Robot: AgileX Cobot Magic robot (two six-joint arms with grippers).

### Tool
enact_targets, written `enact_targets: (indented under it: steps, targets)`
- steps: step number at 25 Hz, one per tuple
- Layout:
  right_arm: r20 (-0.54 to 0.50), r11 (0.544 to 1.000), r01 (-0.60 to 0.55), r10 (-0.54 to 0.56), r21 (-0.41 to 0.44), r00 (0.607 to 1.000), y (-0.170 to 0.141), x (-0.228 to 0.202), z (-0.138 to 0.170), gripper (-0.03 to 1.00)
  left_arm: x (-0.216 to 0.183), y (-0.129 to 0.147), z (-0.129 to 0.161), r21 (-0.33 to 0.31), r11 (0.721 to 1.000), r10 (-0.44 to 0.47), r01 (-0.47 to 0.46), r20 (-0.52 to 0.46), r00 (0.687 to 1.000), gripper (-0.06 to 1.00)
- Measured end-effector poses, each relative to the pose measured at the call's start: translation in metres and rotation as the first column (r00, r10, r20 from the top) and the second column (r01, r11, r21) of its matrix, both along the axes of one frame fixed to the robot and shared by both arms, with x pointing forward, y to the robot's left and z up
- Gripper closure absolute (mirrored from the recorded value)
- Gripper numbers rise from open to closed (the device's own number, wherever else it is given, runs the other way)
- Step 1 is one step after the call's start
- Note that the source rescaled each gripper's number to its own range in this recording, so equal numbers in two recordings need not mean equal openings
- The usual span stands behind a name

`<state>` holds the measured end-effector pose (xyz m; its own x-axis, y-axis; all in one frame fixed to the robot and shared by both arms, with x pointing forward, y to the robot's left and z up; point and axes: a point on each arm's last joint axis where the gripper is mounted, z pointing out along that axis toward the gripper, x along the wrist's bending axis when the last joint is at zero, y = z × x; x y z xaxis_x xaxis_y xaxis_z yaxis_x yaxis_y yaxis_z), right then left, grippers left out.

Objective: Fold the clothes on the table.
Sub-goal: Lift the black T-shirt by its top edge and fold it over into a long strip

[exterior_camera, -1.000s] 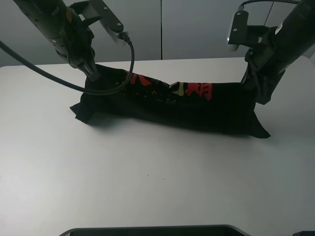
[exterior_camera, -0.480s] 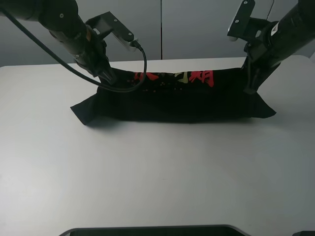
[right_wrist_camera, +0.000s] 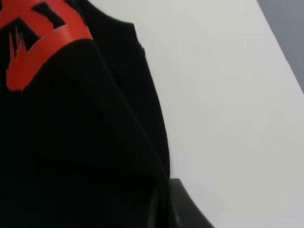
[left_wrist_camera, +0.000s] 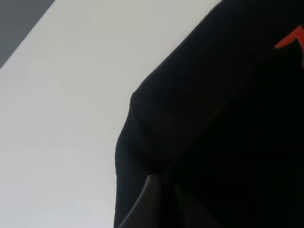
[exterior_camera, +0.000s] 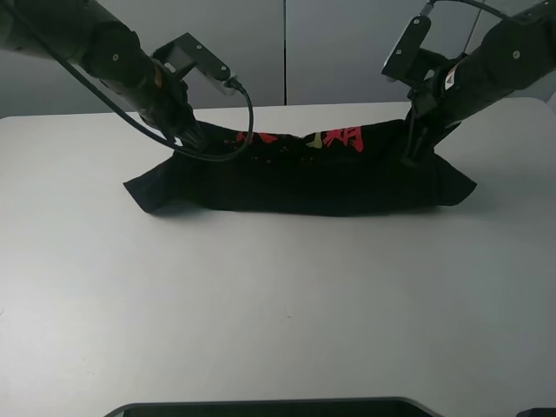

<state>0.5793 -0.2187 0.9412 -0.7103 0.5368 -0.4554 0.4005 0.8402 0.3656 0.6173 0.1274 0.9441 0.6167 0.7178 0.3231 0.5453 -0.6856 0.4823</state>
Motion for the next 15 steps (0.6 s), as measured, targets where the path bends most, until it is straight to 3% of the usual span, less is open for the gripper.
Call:
enact_targets:
  steps: [8, 10, 12, 14, 15]
  targets:
    - [0.05, 0.993, 0.089, -0.093, 0.083, 0.994, -0.015, 0.014, -0.012, 0.97, 0.012, 0.005, -0.004, -0.067, 0.998, 0.021, -0.017, 0.062, 0.998, 0.94]
    - [0.057, 0.991, 0.098, -0.103, 0.093, 0.993, -0.017, 0.015, -0.012, 0.96, 0.013, 0.006, -0.005, -0.073, 0.997, 0.027, -0.022, 0.062, 0.998, 0.9]
    - [0.054, 0.988, 0.114, -0.12, 0.103, 0.991, -0.019, 0.016, -0.014, 0.87, 0.013, 0.006, -0.005, -0.085, 0.996, 0.041, -0.035, 0.063, 0.997, 0.78]
    - [0.059, 0.982, 0.136, -0.144, 0.128, 0.988, -0.02, 0.017, -0.013, 0.69, 0.015, 0.007, -0.004, -0.113, 0.992, 0.069, -0.061, 0.071, 0.995, 0.61]
    - [0.062, 0.979, 0.147, -0.157, 0.14, 0.986, -0.021, 0.018, -0.013, 0.55, 0.015, 0.006, -0.004, -0.135, 0.987, 0.093, -0.083, 0.067, 0.993, 0.49]
